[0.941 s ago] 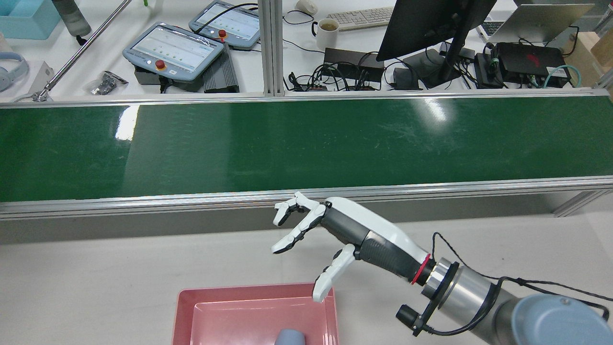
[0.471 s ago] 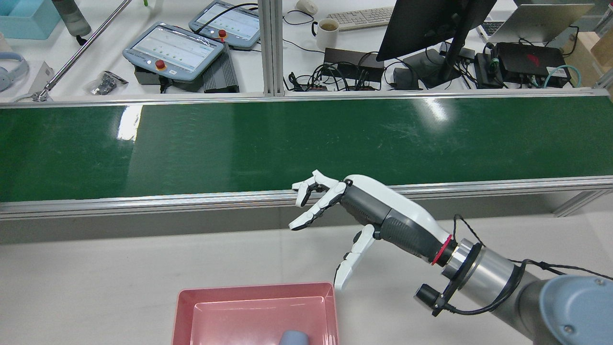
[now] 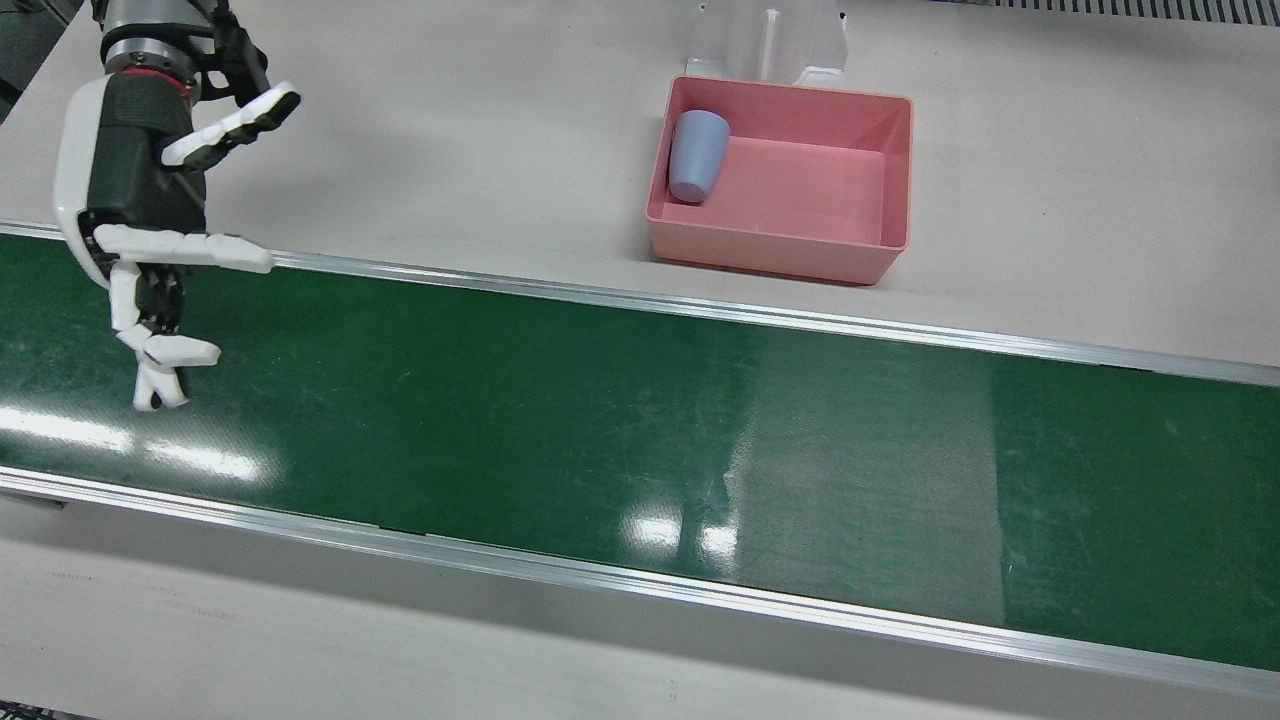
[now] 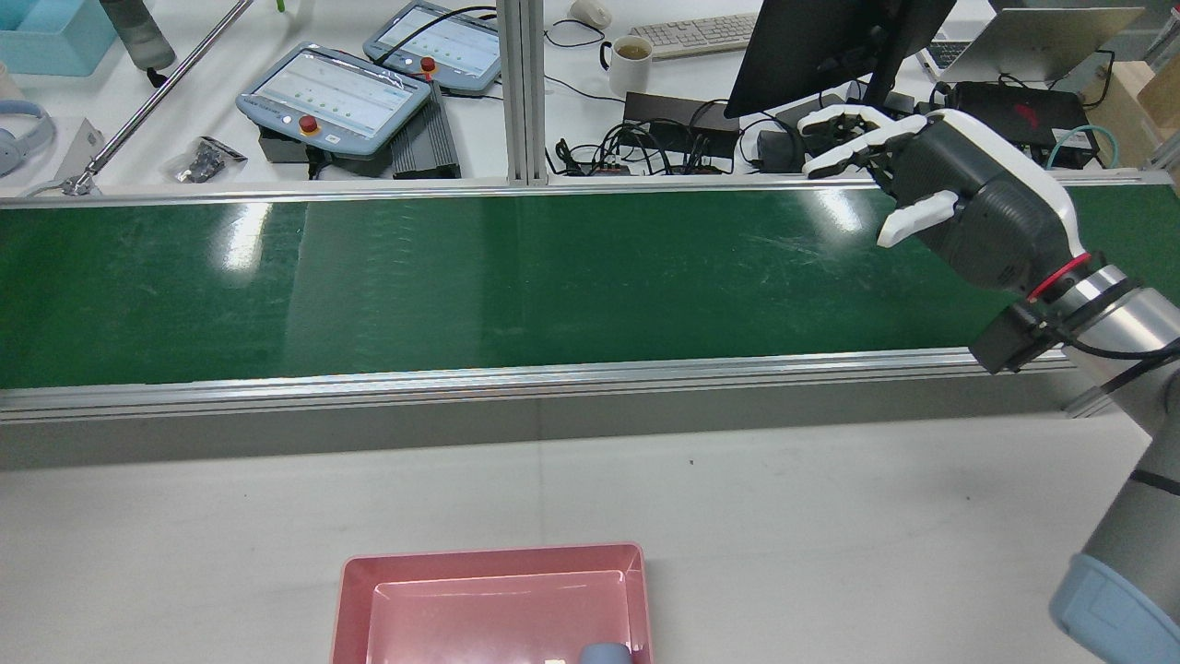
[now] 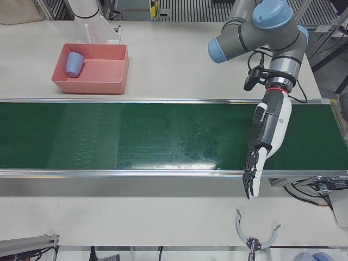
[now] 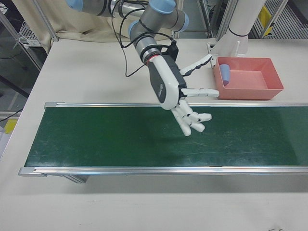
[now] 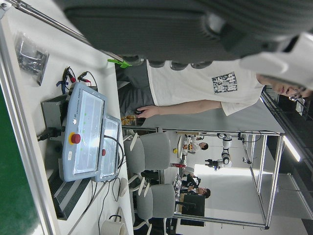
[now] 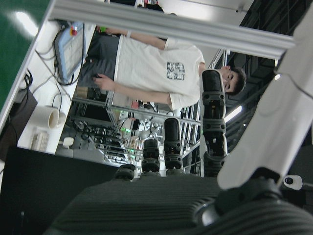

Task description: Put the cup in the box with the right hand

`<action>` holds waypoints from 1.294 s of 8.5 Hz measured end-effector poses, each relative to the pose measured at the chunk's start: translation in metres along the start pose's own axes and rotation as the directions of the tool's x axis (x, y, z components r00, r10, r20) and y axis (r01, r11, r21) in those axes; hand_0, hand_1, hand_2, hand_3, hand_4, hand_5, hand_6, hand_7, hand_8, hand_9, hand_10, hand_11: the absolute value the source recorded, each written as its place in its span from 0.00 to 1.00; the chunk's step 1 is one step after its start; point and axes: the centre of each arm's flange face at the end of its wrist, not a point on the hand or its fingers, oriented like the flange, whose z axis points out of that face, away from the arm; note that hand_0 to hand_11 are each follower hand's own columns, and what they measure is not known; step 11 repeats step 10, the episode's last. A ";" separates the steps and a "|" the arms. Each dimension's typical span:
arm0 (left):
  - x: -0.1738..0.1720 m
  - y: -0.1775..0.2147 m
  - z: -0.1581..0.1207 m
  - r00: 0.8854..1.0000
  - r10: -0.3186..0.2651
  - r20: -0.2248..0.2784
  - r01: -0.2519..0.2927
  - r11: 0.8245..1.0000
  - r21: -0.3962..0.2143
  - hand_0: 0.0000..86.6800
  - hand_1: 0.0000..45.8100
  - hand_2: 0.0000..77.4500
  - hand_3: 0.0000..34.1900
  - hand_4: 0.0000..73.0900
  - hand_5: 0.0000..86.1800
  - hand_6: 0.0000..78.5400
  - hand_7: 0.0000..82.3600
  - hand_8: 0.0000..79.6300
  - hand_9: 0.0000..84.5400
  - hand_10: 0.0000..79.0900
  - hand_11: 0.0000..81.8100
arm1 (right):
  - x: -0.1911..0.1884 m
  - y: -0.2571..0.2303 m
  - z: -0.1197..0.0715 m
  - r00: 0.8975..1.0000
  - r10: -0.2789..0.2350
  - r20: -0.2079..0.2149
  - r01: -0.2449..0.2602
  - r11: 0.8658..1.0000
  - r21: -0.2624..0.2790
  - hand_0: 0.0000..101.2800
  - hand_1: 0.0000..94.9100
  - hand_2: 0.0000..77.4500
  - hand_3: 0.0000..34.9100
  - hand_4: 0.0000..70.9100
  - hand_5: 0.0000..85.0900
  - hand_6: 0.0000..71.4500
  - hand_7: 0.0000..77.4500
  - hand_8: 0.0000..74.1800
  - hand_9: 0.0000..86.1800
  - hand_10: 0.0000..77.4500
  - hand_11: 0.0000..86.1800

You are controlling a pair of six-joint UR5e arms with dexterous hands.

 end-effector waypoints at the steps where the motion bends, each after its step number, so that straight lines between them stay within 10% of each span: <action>1: 0.000 0.000 0.000 1.000 0.000 0.000 0.000 1.000 0.000 0.00 0.01 0.01 0.00 0.00 0.00 0.00 0.00 0.00 0.00 0.00 0.00 | -0.034 -0.032 0.005 0.999 -0.008 0.033 0.007 0.999 0.036 0.49 0.04 0.01 0.00 0.73 0.01 0.13 0.51 0.10 0.19 0.01 0.05; 5: 0.000 0.000 0.000 1.000 0.000 0.000 0.000 1.000 0.000 0.00 0.01 0.01 0.00 0.00 0.00 0.00 0.00 0.00 0.00 0.00 0.00 | -0.139 -0.164 -0.012 0.993 -0.019 0.114 0.006 0.994 0.108 0.49 0.02 0.01 0.00 0.73 0.01 0.13 0.57 0.11 0.20 0.02 0.04; 11: 0.000 0.000 0.000 1.000 0.000 0.001 0.000 1.000 0.001 0.00 0.01 0.01 0.00 0.00 0.00 0.00 0.00 0.00 0.00 0.00 0.00 | -0.179 -0.273 -0.077 0.981 -0.048 0.187 0.009 0.979 0.203 0.48 0.01 0.01 0.00 0.73 0.01 0.17 0.75 0.11 0.26 0.01 0.04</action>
